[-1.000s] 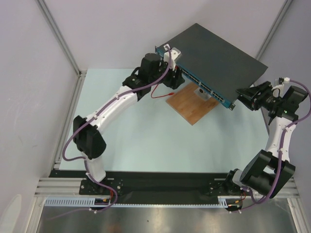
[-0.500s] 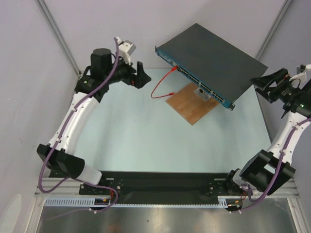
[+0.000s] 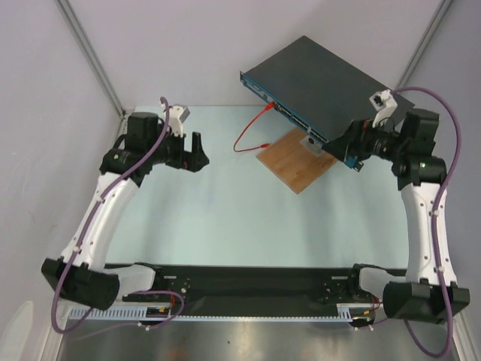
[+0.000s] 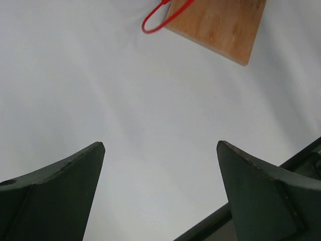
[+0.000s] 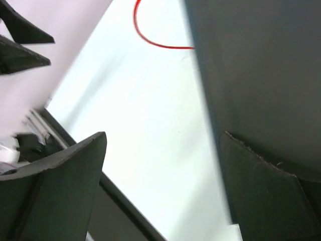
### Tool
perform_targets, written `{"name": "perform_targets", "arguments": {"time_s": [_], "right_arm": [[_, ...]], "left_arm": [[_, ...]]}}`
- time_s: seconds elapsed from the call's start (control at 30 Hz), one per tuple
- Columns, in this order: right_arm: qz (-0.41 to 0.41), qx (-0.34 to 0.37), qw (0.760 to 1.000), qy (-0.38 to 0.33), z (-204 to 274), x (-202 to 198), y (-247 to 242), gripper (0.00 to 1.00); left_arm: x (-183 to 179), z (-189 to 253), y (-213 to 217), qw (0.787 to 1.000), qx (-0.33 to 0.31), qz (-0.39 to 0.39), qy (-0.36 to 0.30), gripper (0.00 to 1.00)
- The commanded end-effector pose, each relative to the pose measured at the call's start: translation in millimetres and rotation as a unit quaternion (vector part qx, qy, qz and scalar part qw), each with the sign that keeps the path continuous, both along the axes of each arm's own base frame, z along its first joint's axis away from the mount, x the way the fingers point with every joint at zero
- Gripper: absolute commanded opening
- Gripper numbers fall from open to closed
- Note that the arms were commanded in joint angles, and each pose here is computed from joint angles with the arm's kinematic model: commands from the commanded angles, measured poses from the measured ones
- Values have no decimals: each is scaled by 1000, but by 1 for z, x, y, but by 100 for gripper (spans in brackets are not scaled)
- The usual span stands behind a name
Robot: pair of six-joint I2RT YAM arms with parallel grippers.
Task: Insert the plug into the switch port
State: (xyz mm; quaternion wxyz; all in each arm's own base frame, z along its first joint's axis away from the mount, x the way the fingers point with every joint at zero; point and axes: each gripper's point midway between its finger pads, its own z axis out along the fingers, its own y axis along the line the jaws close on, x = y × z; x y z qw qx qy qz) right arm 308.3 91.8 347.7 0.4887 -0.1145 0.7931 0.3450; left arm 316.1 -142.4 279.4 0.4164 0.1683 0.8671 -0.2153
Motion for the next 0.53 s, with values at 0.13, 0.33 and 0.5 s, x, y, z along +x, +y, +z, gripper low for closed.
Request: {"name": "perform_targets", "arguments": {"time_s": [0.13, 0.33, 0.5], "right_arm": [[50, -110, 991, -49, -26, -47, 27, 100], [49, -118, 990, -66, -20, -58, 26, 100], [33, -122, 988, -91, -7, -62, 21, 100]], "left_arm": [[-41, -7, 25, 998, 34, 12, -49, 100], [-47, -7, 32, 997, 39, 27, -61, 100], [-42, 17, 31, 995, 35, 24, -92, 100]]}}
